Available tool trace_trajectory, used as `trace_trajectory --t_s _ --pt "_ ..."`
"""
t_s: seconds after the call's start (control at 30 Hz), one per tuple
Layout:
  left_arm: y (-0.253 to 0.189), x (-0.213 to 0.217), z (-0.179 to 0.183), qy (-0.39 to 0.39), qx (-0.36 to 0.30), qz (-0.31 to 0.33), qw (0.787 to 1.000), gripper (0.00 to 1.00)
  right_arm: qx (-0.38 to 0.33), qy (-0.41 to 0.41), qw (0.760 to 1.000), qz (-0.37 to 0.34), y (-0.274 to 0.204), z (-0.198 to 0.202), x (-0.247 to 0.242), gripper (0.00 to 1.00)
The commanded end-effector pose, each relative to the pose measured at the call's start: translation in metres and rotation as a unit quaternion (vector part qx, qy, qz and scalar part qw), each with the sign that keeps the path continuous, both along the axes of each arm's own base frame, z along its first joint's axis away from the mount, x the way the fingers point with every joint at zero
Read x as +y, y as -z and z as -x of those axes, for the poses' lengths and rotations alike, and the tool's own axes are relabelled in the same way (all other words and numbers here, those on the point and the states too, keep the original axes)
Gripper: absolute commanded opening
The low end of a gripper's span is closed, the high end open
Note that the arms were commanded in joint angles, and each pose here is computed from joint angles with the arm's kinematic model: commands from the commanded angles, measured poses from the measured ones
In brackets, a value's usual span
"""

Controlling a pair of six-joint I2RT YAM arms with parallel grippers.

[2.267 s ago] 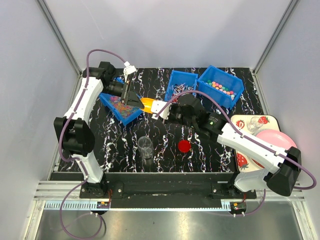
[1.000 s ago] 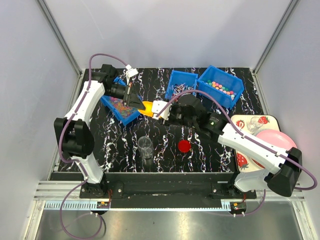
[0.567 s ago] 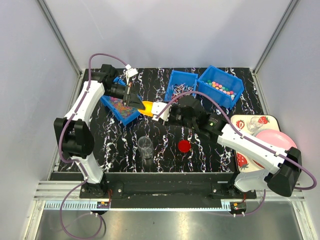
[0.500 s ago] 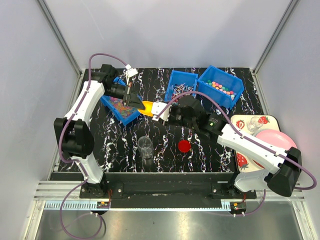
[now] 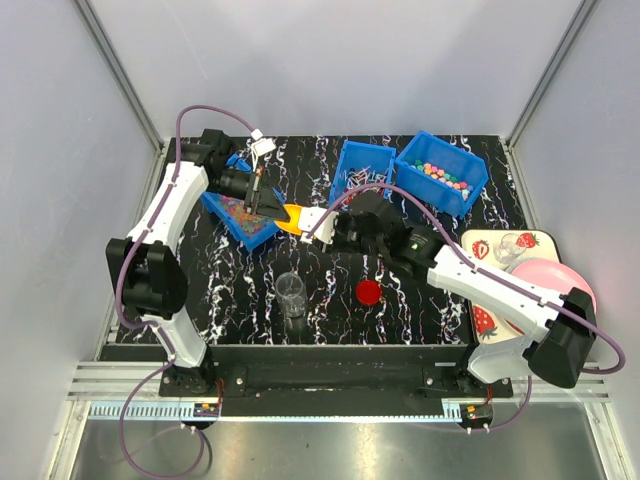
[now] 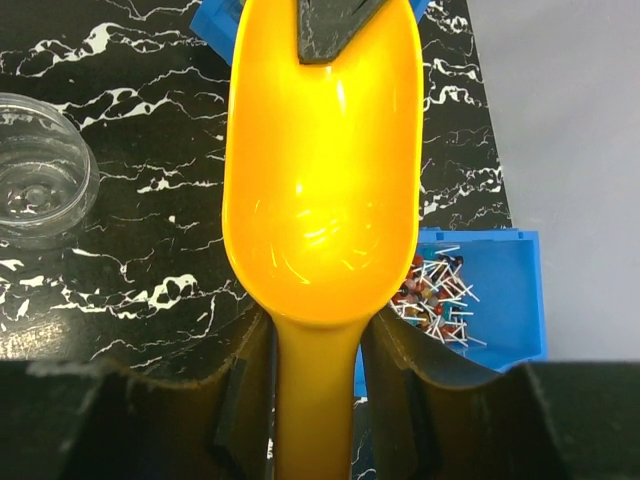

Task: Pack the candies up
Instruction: Scoop the fake candies from the storage box.

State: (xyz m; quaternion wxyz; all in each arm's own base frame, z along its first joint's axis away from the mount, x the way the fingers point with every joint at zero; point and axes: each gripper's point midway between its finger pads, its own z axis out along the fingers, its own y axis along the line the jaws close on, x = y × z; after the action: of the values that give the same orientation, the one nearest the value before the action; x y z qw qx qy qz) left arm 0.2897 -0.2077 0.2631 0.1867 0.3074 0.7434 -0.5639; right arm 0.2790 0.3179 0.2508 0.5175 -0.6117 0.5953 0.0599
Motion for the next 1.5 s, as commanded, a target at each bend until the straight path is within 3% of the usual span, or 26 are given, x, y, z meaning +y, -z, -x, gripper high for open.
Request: trace_trajectory --t_s 0.0,0.17,0.67,0.83,1.2,1.47 --pt "-0.027 -0.005 0.017 0.019 -0.035 0.027 0.999 0.00 -0.023 0.000 0.999 -0.030 -0.031 -0.002 0.007 0.41" --pt "-0.024 -0.007 0.018 0.023 -0.030 0.025 0.999 0.00 -0.014 -0.017 0.999 -0.049 -0.042 0.003 0.011 0.38" --pt "-0.018 -0.008 0.013 0.023 -0.009 0.027 0.999 0.00 0.003 -0.037 0.997 -0.071 -0.056 0.015 0.010 0.51" --pt "-0.016 -0.008 0.013 0.023 -0.008 0.026 0.999 0.00 0.009 -0.038 0.996 -0.084 -0.060 0.015 0.007 0.50" --pt "-0.014 -0.008 0.013 0.024 -0.004 0.027 0.999 0.00 0.022 -0.041 0.993 -0.108 -0.066 0.015 -0.001 0.34" --pt "-0.004 -0.008 0.010 0.020 0.007 0.012 1.000 0.00 0.033 -0.052 0.992 -0.108 -0.065 0.017 0.005 0.11"
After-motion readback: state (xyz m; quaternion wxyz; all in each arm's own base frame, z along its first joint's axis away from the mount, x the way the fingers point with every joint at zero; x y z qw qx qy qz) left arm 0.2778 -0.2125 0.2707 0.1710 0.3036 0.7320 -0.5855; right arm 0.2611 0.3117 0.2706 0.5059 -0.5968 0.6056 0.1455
